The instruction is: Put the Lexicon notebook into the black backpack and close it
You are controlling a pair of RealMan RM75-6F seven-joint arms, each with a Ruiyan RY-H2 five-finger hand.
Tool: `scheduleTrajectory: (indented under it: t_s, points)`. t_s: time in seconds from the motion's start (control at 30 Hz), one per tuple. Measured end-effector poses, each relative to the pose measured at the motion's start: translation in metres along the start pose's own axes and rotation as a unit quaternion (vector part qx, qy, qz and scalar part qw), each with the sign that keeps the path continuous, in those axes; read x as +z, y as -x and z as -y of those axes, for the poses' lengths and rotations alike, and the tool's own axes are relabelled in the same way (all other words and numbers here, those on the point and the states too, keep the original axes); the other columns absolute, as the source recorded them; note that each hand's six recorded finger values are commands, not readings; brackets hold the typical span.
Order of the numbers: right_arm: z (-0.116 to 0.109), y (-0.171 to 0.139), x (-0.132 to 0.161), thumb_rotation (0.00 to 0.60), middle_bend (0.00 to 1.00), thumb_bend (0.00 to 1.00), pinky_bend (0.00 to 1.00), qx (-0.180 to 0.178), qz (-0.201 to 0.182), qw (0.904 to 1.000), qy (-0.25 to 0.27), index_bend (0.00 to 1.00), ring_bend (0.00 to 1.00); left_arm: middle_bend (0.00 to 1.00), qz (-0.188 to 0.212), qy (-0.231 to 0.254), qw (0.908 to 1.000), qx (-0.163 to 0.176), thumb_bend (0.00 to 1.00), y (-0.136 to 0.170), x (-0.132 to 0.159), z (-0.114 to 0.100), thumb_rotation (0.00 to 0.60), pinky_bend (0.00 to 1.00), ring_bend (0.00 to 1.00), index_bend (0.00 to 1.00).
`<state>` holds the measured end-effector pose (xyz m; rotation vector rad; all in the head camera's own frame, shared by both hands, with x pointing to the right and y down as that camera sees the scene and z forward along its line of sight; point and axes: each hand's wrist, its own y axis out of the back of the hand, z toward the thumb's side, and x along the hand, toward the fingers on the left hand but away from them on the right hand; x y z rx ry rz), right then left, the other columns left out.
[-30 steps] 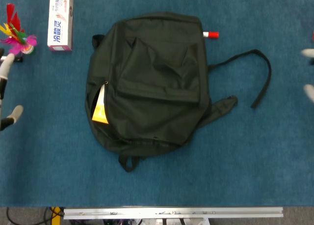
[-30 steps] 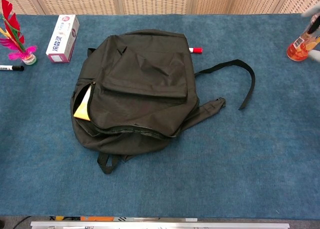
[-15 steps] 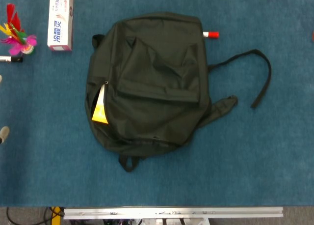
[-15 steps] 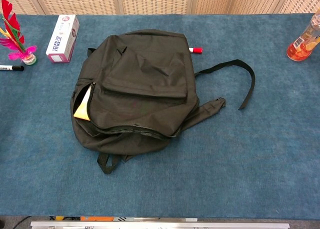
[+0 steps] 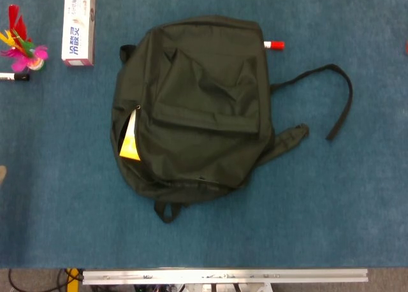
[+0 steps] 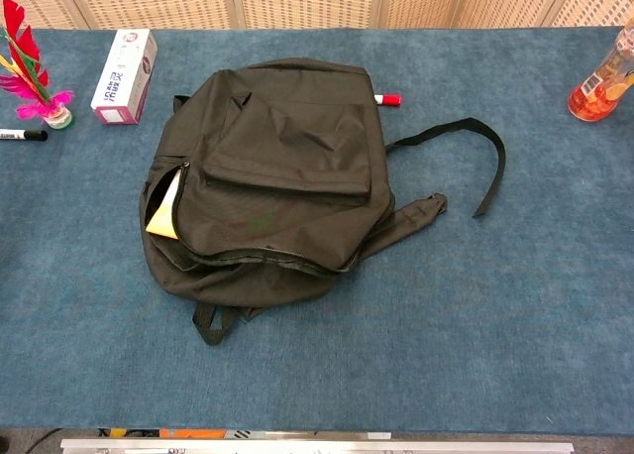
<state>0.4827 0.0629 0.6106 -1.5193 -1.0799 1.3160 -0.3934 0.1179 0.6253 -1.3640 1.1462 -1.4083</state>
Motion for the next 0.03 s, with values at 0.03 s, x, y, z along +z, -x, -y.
scheduleTrajectory:
  t_s: [0.03]
  points:
    - [0.0010, 0.0001, 0.0016, 0.600, 0.42, 0.23, 0.45, 0.003, -0.004, 1.0000, 0.001, 0.29, 0.24, 0.00, 0.000, -0.001, 1.0000, -0.001, 0.13, 0.0001, 0.0002, 0.0006, 0.600, 0.09, 0.00, 0.02]
